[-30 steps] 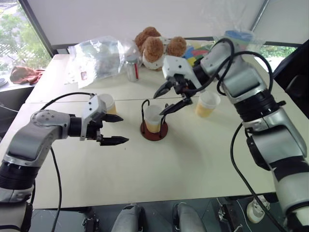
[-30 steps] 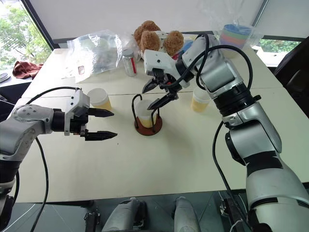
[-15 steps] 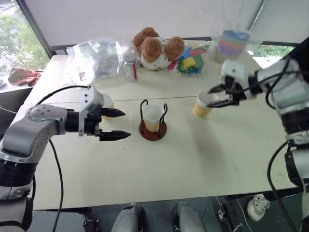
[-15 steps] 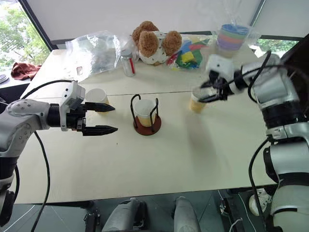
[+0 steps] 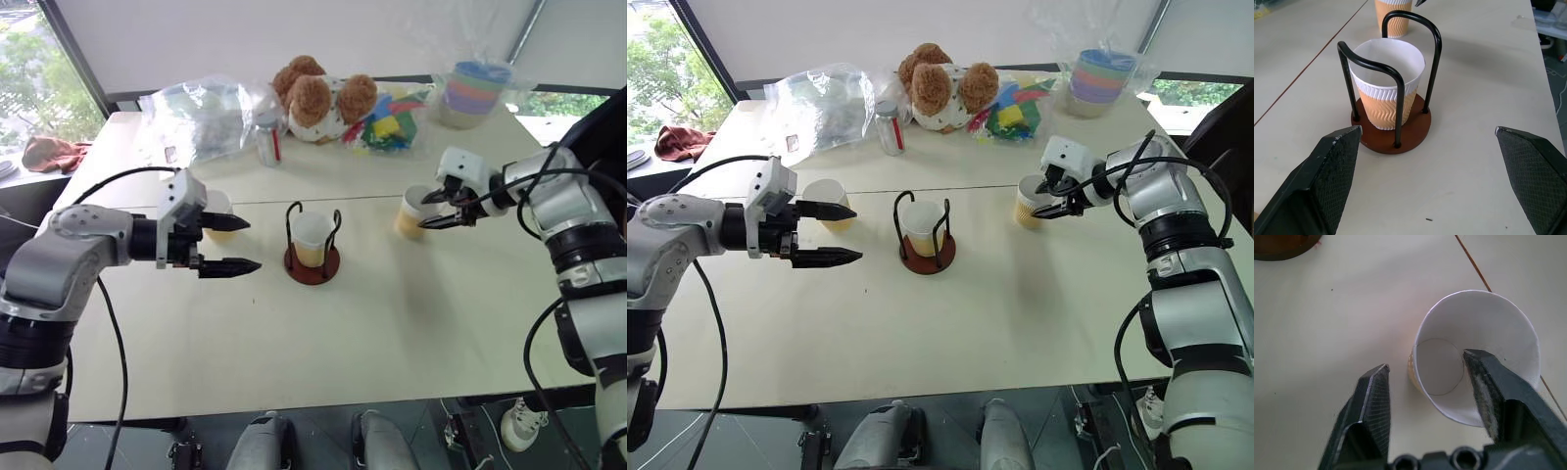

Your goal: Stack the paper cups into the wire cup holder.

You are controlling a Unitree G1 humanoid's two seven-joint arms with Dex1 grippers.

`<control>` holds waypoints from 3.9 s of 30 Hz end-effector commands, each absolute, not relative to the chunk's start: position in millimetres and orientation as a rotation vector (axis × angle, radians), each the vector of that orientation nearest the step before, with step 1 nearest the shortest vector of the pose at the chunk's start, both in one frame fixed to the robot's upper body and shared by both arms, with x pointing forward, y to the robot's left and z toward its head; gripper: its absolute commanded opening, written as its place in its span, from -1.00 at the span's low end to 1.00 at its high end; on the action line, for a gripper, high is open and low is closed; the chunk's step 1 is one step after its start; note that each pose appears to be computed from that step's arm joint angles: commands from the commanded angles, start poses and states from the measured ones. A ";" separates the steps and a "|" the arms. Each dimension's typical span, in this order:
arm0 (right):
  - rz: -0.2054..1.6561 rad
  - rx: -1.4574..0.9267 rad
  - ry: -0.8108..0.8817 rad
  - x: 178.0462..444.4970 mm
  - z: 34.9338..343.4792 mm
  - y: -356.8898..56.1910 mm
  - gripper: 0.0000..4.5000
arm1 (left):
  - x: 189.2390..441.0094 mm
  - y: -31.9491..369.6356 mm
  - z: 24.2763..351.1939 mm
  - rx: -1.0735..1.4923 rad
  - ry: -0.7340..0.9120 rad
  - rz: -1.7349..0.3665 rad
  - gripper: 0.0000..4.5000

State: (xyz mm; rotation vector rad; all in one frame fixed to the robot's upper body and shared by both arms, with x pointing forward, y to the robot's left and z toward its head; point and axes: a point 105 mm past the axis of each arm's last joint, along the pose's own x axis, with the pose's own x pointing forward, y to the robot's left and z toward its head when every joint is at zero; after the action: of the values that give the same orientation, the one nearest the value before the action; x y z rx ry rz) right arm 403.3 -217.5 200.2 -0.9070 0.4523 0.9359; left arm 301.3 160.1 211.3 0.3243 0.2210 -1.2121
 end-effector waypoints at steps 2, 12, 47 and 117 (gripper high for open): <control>0.942 -0.933 0.419 404.3 211.9 -214.9 -0.81 | 297.9 161.2 218.5 0.361 0.200 -1.206 1.00; 0.942 -1.074 0.186 404.4 285.5 -185.7 -0.97 | 298.6 165.7 215.5 0.361 0.215 -1.190 1.00; 1.584 -1.140 0.072 338.1 285.5 -49.8 -0.97 | 297.3 164.7 211.3 0.334 0.200 -1.149 1.00; 1.029 -0.216 0.153 245.6 245.4 -144.9 1.00 | 401.4 148.3 295.7 1.082 0.050 -1.204 -0.98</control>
State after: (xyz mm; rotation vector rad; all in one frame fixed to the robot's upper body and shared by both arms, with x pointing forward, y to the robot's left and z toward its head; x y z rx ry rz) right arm 251.4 -146.5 237.9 -0.1711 0.1906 1.0112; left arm 407.9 162.8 251.6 1.0658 0.2029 -1.1940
